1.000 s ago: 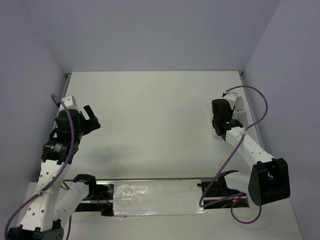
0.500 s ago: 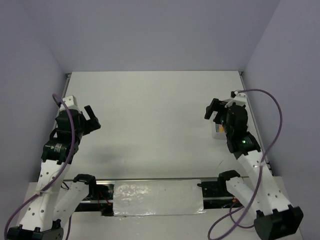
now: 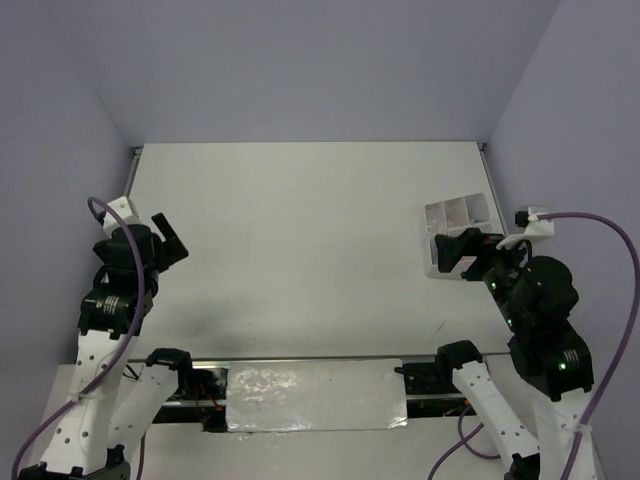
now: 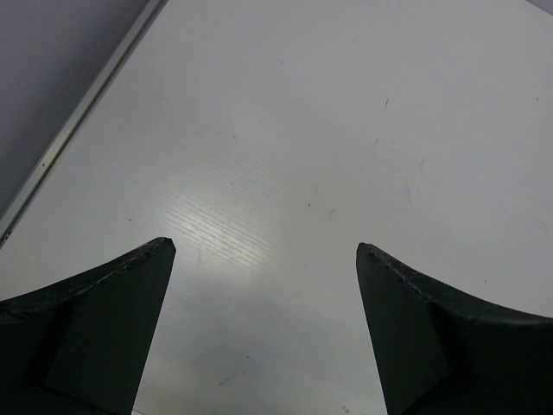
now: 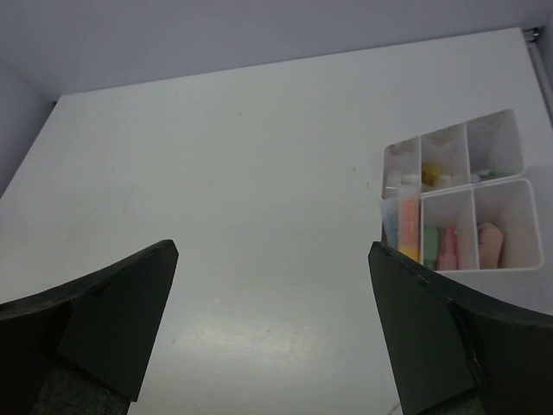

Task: Sort the stationery into containers
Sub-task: Reset both arms

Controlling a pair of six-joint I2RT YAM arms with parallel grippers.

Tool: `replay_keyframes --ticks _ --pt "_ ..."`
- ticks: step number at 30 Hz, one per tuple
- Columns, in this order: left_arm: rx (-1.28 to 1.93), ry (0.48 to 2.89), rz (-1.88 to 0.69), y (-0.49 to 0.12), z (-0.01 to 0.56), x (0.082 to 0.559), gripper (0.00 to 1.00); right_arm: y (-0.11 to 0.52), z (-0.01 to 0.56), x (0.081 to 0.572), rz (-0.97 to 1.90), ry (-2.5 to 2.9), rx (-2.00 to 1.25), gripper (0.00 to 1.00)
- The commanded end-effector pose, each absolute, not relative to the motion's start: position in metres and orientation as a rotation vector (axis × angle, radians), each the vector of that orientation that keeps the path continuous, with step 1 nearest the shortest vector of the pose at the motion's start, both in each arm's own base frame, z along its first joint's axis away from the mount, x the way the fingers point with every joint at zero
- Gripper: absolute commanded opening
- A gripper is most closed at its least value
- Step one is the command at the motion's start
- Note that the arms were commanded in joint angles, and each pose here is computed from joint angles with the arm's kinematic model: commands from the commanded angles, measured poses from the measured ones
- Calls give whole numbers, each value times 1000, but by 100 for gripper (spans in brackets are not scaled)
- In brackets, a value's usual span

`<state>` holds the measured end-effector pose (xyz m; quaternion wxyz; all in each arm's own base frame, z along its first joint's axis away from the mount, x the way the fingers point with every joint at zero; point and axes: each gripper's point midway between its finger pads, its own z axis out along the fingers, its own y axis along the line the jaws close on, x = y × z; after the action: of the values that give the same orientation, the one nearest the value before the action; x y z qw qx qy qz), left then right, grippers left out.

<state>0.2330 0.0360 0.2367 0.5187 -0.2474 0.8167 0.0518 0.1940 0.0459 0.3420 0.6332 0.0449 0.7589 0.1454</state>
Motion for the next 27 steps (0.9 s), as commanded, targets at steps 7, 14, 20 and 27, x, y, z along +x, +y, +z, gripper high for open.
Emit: replay_keyframes --ticks 7,14,20,27 --pt "-655 1792 129 51 275 208 99 -8 366 118 100 1707 153 100" --pt "-637 1747 77 46 277 198 99 -22 378 92 94 1558 194 100" --pt "-587 1737 -1 33 278 201 99 -13 358 101 132 1584 184 100" --pt "-560 1711 -35 28 282 198 99 -9 356 105 170 1585 199 100"
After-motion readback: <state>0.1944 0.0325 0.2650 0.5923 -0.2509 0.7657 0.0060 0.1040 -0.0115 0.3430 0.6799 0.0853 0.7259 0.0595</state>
